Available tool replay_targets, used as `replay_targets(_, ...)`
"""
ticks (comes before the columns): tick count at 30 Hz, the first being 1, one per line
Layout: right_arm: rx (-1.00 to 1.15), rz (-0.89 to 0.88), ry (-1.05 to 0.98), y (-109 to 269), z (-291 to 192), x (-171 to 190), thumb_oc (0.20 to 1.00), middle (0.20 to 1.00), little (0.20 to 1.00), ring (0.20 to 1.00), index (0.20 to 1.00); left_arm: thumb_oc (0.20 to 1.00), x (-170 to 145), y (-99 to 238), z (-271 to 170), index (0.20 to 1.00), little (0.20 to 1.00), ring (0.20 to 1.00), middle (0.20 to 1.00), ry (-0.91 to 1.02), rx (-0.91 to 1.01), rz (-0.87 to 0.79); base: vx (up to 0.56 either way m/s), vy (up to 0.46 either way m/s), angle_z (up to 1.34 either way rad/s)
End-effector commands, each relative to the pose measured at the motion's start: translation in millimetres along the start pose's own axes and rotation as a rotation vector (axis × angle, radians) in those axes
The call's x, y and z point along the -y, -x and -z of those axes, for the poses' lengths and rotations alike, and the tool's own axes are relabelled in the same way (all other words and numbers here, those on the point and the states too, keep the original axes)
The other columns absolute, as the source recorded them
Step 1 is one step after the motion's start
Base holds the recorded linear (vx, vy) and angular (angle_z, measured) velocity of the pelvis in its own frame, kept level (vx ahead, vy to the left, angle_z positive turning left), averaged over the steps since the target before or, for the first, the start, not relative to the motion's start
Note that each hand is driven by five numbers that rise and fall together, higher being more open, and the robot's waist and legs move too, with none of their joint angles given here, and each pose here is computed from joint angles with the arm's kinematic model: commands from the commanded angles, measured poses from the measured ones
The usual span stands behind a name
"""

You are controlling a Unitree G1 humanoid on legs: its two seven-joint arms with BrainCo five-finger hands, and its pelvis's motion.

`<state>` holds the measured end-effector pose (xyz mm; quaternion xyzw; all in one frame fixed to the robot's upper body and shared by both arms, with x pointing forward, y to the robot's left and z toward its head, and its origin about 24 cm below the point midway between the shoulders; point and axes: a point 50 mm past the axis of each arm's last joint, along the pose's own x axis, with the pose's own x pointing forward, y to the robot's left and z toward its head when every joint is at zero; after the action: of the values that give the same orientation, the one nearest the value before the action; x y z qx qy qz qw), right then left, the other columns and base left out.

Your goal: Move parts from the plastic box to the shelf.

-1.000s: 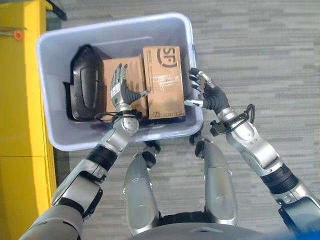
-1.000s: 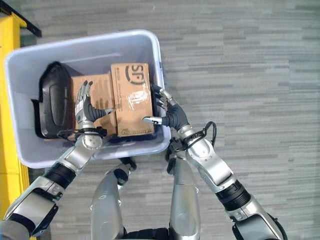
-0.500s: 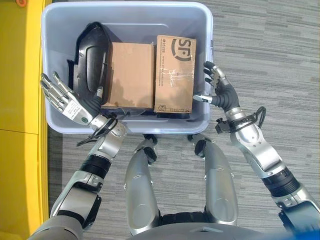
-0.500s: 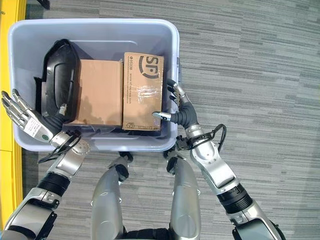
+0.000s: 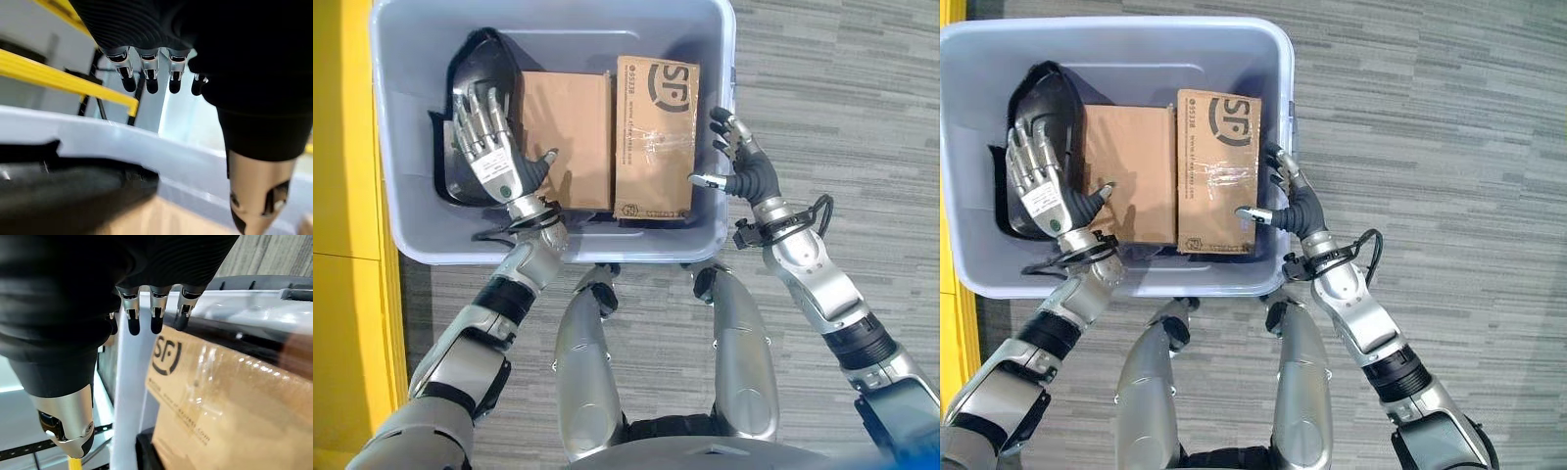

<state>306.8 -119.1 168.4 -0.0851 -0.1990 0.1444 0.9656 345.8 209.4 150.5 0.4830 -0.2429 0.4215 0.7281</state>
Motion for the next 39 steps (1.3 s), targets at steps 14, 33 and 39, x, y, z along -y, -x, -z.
replay_targets(14, 0.118, 0.058, -0.024, 5.2, -8.7, 3.7, 1.000, 1.000, 1.000, 1.000, 1.000, 1.000, 22.5, 44.8, 30.4, 1.000, 1.000, 1.000, 1.000, 0.248, -0.628, 0.090, 0.00, -0.053, 0.05)
replay_targets(33, 0.106, 0.117, -0.083, 5.0, -7.5, 5.0, 1.000, 1.000, 1.000, 1.000, 1.000, 1.000, 30.9, 67.9, 26.2, 1.000, 1.000, 1.000, 1.000, 0.238, -0.765, 0.092, 0.01, -0.057, 0.06)
replay_targets(39, 0.080, 0.083, -0.104, 4.2, -6.2, 7.1, 1.000, 1.000, 1.000, 1.000, 1.000, 1.000, 31.8, 32.4, -7.0, 1.000, 1.000, 1.000, 1.000, 0.334, -0.381, 0.231, 0.00, 0.039, -0.05)
